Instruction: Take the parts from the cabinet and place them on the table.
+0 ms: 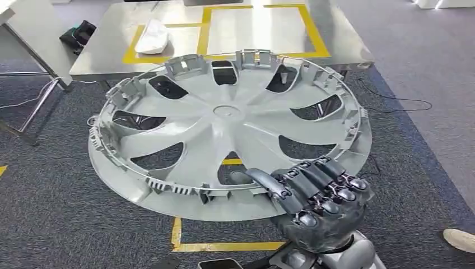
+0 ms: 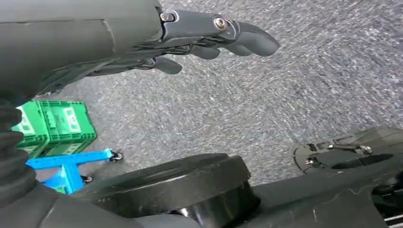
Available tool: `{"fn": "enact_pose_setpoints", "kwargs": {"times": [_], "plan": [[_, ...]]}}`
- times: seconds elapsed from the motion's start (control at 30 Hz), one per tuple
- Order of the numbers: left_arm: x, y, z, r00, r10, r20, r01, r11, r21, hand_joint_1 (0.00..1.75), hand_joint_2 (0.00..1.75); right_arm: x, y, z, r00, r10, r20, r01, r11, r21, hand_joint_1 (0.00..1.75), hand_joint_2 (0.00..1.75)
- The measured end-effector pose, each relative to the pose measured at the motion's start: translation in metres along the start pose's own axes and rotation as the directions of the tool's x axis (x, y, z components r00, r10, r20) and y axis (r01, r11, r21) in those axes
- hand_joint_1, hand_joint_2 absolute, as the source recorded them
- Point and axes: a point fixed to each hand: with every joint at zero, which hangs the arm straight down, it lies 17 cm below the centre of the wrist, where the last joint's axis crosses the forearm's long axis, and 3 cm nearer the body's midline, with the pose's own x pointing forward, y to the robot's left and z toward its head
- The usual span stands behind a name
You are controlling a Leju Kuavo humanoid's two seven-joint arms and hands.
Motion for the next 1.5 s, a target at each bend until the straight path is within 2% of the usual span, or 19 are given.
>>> {"fn": "enact_pose_setpoints", "kwargs": {"times": [0.3, 0.53, 0.67, 1.07, 1.37, 1.5], "plan": [[0.029, -0.008, 0.004, 0.991, 0.005, 0.135, -0.002, 1.0, -0.027, 0.0, 1.75, 0.001, 0.001, -0.001, 1.0, -0.001, 0.008, 0.001, 1.0, 0.001, 1.75, 1.75], [0.075, -0.013, 0.013, 0.951, -0.049, 0.304, 0.06, 0.998, -0.026, 0.0, 1.75, 0.005, 0.005, 0.001, 1.0, -0.004, 0.027, 0.004, 1.0, 0.01, 1.75, 1.75], [0.09, -0.016, 0.016, 0.937, -0.078, 0.342, 0.091, 0.996, -0.021, 0.0, 1.75, 0.006, 0.007, 0.002, 1.0, -0.006, 0.029, 0.005, 1.0, 0.014, 1.75, 1.75], [0.096, -0.021, 0.019, 0.927, -0.12, 0.357, 0.135, 0.991, -0.016, 0.0, 1.75, 0.006, 0.008, 0.002, 0.999, -0.006, 0.032, 0.006, 1.0, 0.017, 1.75, 1.75], [0.089, -0.021, 0.016, 0.941, -0.126, 0.315, 0.139, 0.99, -0.019, 0.0, 1.75, 0.006, 0.008, 0.002, 0.999, -0.007, 0.033, 0.006, 1.0, 0.017, 1.75, 1.75], [0.08, -0.021, 0.014, 0.955, -0.131, 0.267, 0.142, 0.99, -0.024, 0.0, 1.75, 0.007, 0.008, 0.002, 0.999, -0.009, 0.034, 0.008, 1.0, 0.017, 1.75, 1.75]]}}
